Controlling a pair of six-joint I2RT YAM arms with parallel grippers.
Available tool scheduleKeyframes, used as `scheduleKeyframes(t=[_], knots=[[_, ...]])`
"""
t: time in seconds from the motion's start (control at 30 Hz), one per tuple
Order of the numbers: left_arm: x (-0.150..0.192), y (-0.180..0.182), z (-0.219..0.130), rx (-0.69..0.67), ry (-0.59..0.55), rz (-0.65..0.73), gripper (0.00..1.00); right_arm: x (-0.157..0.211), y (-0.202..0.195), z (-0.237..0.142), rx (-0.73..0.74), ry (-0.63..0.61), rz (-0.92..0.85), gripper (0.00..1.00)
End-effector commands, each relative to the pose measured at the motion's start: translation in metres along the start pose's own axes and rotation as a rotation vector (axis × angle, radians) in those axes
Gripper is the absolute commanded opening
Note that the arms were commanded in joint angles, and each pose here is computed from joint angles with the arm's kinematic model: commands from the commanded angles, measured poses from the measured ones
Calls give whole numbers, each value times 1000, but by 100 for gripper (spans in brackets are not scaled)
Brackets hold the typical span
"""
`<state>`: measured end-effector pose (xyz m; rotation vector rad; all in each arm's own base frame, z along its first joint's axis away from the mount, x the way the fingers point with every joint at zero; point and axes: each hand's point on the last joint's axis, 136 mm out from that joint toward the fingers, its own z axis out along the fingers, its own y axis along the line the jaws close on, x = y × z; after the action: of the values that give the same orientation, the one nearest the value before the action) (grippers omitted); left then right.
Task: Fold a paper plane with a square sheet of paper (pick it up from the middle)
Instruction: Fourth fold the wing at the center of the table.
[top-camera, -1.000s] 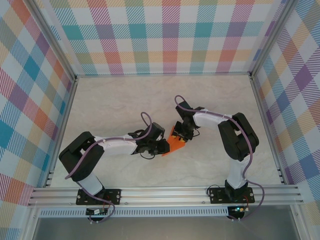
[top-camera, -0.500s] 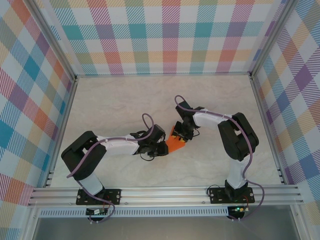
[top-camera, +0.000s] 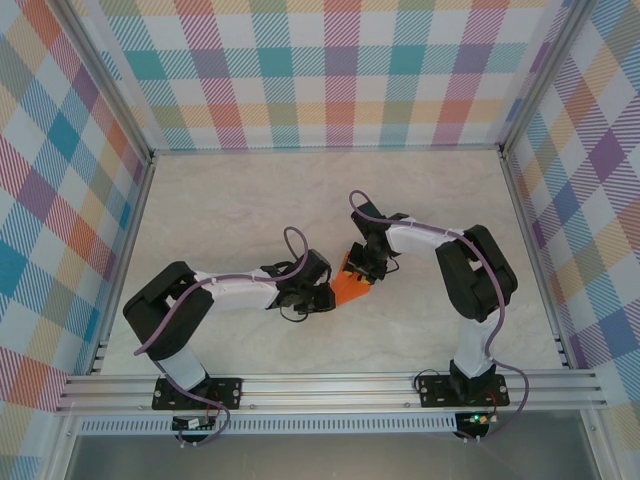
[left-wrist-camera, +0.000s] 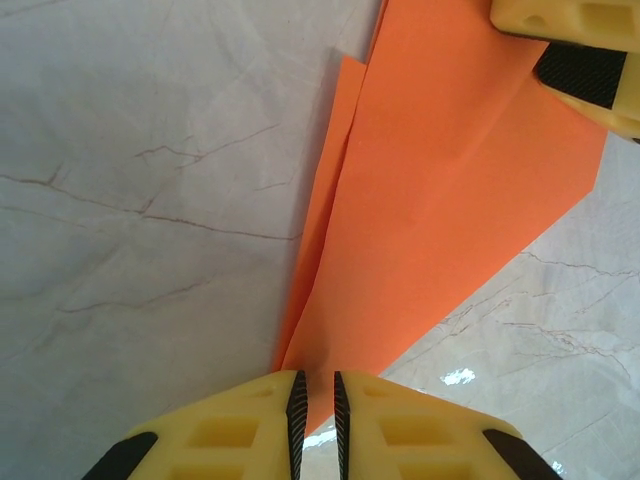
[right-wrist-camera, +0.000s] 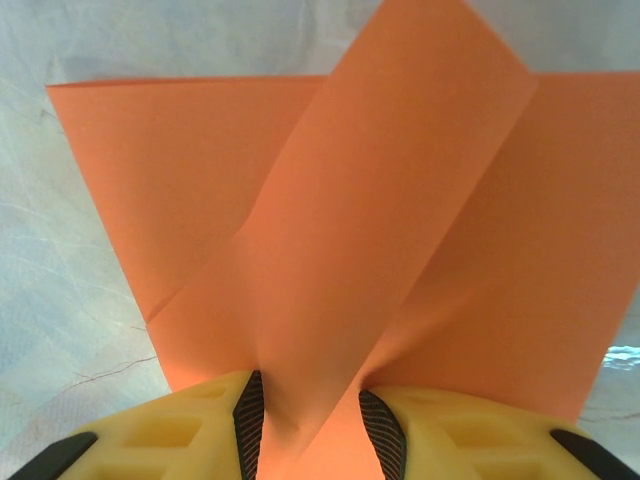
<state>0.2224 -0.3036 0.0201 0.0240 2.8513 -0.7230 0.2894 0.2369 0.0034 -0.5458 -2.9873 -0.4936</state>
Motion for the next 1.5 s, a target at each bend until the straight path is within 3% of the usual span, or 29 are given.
scheduleKeyframes(t=[0.0,0.3,0.47,0.77,1.03,1.27,1.47], knots=[[25,37,1,-148,78,-11,20,14,-88,53,314,46,70,39],[38,48,-9,-191,125,-12,20,14,-89,53,317,47,69,39],[43,38,-16,-148,164,21,22,15,-89,54,317,47,68,39],[-15,-27,-38,44,-63,71,23,15,-90,55,317,49,71,39],[-29,-40,-13,71,-73,68,19,15,-90,55,317,52,72,39],[-36,-25,1,-10,-98,73,12,15,-89,56,314,54,69,39],[-27,-18,13,-26,-53,69,8,15,-88,55,312,53,68,39]])
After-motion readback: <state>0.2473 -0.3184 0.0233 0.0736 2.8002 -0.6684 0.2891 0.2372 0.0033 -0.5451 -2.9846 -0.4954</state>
